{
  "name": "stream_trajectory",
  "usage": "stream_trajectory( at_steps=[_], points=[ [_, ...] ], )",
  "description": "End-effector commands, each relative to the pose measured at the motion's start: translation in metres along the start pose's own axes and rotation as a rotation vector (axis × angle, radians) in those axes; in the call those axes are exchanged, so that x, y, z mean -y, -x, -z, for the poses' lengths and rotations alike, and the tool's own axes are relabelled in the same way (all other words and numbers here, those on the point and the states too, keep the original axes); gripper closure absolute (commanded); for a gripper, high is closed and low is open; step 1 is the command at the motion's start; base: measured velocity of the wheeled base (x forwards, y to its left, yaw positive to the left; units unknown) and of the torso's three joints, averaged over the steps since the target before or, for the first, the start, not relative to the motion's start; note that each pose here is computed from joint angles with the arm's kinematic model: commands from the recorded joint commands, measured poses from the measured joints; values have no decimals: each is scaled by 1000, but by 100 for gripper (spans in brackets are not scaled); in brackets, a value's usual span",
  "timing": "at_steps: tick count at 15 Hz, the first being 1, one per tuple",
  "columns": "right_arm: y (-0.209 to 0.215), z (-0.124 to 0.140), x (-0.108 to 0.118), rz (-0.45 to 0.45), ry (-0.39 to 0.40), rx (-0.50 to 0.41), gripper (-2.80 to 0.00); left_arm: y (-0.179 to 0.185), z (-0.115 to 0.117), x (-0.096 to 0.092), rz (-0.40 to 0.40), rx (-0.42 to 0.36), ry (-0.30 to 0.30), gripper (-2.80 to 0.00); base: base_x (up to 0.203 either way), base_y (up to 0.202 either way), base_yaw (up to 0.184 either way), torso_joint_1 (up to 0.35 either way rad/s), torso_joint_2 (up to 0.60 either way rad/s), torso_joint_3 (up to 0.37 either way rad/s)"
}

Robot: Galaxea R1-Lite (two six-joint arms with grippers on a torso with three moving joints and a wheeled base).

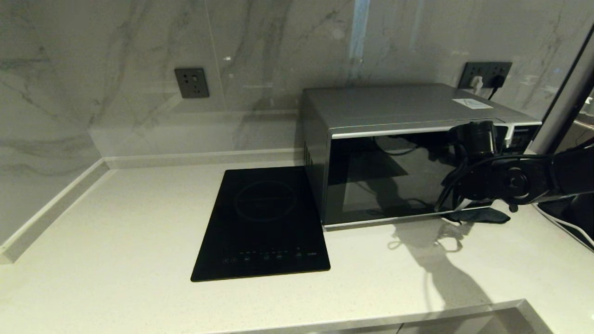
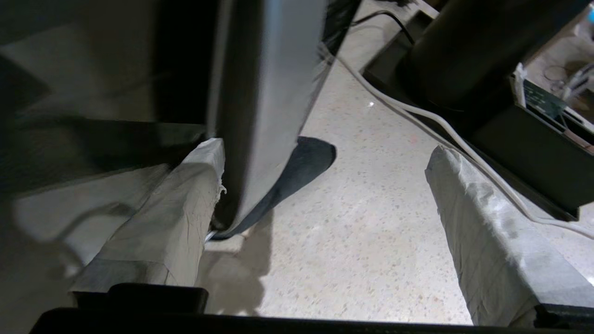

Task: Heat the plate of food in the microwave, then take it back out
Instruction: Open the microwave oven

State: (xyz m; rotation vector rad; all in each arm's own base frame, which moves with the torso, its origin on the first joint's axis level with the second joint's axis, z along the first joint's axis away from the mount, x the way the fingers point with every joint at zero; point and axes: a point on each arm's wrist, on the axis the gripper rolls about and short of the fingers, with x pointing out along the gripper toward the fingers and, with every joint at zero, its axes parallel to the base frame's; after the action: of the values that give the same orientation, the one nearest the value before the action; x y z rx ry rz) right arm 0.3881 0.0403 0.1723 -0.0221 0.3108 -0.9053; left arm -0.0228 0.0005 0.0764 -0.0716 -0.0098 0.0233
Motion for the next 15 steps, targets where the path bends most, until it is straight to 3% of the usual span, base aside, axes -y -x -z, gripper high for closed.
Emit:
stream_trajectory(
  at_steps=[1, 9, 10, 15],
  points=[
    [-10, 3, 1, 22, -2, -7, -280, 0, 0, 0, -1, -1, 1, 0, 0, 0, 0, 0, 0, 0],
    [-16, -2, -4, 23, -23, 1, -280, 0, 0, 0, -1, -1, 1, 0, 0, 0, 0, 0, 0, 0],
    [-16, -1, -4, 23, -10, -2, 0, 0, 0, 0, -1, -1, 1, 0, 0, 0, 0, 0, 0, 0],
    [-15, -1, -3, 20, 5, -3, 0, 0, 0, 0, -1, -1, 1, 0, 0, 0, 0, 0, 0, 0]
  ],
)
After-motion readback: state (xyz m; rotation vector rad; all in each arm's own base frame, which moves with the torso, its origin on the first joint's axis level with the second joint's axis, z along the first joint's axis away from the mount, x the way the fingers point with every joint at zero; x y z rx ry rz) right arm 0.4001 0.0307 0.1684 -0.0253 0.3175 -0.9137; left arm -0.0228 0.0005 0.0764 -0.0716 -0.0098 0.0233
